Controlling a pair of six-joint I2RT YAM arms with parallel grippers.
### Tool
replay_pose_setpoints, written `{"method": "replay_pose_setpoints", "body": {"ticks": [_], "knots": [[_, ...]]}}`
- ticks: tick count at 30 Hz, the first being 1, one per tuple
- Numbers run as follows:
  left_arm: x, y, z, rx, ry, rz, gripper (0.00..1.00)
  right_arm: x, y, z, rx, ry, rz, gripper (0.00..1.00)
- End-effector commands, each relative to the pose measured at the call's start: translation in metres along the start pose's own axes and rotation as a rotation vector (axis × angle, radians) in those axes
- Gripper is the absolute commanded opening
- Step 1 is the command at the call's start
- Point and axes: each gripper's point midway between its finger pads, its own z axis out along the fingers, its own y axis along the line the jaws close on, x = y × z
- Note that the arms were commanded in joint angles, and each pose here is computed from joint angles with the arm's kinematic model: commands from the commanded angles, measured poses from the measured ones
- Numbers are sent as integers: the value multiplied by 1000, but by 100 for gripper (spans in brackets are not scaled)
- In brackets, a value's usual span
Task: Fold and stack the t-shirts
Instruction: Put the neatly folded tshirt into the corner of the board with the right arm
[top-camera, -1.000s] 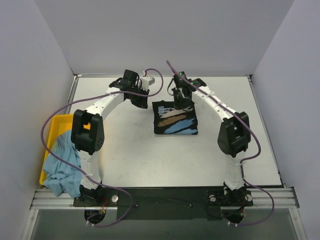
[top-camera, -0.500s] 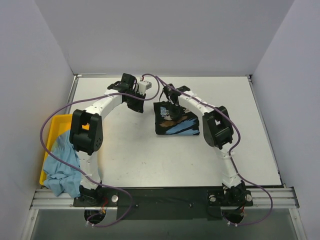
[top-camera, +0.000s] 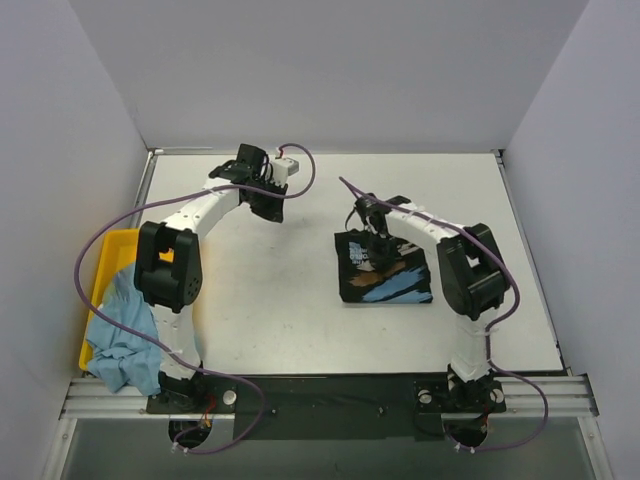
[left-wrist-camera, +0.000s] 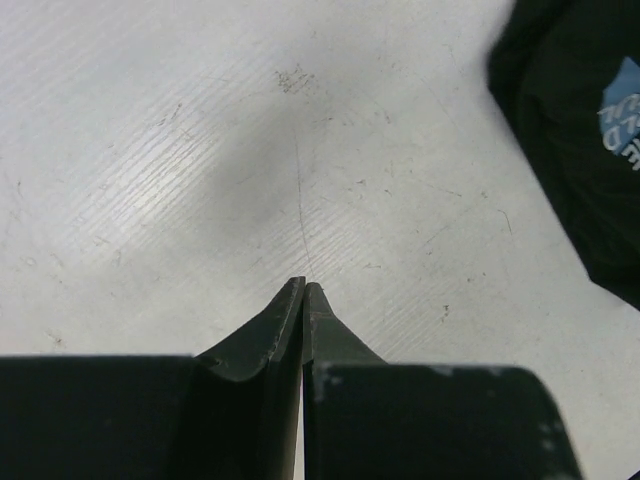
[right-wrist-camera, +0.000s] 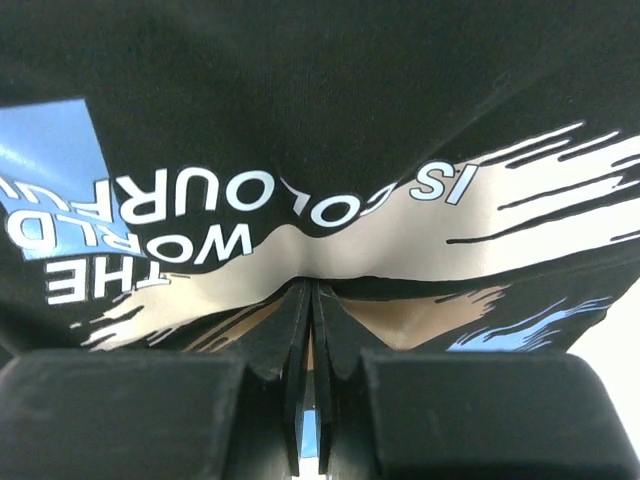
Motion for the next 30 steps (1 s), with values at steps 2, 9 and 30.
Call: {"method": "replay_pose_setpoints", "body": {"ticks": [2, 9, 30], "knots": [[-27, 3, -39, -20, -111, 30, 11, 83, -50, -9, 102, 167, 27, 0], [-41, 6, -64, -20, -188, 35, 11, 111, -100, -23, 264, 324, -190, 0], [-63, 60, -129, -47, -379, -81, 12, 180, -216, -35, 406, 576, -10, 0]]}}
